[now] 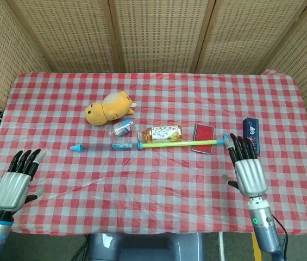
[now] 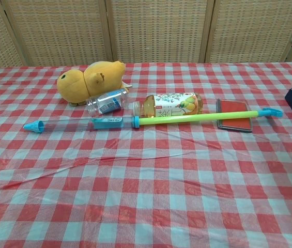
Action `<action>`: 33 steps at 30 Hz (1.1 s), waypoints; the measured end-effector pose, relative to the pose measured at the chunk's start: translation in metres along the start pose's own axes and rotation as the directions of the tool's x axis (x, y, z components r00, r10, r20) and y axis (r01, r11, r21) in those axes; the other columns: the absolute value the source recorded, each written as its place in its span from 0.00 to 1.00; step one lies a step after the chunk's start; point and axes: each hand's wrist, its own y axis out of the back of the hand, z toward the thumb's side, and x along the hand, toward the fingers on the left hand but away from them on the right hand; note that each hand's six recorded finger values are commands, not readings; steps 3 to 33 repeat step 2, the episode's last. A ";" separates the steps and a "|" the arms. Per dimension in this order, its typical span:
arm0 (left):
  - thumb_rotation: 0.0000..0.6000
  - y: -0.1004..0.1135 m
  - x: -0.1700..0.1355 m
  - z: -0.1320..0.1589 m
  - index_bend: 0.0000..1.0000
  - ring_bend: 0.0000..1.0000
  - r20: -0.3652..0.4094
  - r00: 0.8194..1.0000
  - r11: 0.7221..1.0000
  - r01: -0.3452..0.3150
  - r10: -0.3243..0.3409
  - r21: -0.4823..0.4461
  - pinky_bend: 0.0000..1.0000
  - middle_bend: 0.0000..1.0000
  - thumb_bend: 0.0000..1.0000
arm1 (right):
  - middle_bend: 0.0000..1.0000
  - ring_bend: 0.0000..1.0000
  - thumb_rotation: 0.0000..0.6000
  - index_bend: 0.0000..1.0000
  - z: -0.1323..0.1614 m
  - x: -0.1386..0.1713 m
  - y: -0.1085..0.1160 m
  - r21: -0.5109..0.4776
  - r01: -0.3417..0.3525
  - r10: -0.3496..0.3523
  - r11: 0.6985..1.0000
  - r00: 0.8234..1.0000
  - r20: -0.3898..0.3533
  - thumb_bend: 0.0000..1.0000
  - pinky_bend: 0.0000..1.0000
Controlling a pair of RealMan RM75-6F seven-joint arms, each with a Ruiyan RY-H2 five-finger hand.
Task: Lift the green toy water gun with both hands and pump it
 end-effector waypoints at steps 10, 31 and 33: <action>1.00 -0.001 -0.007 -0.001 0.00 0.00 -0.008 1.000 1.000 0.004 -0.004 0.001 0.00 0.00 0.10 | 0.00 0.00 1.00 0.00 -0.006 0.024 -0.002 0.006 -0.014 0.014 1.000 1.000 -0.008 0.15 0.00; 1.00 -0.001 -0.007 -0.001 0.00 0.00 -0.008 1.000 1.000 0.004 -0.004 0.001 0.00 0.00 0.10 | 0.00 0.00 1.00 0.00 -0.006 0.024 -0.002 0.006 -0.014 0.014 1.000 1.000 -0.008 0.15 0.00; 1.00 -0.001 -0.007 -0.001 0.00 0.00 -0.008 1.000 1.000 0.004 -0.004 0.001 0.00 0.00 0.10 | 0.00 0.00 1.00 0.00 -0.006 0.024 -0.002 0.006 -0.014 0.014 1.000 1.000 -0.008 0.15 0.00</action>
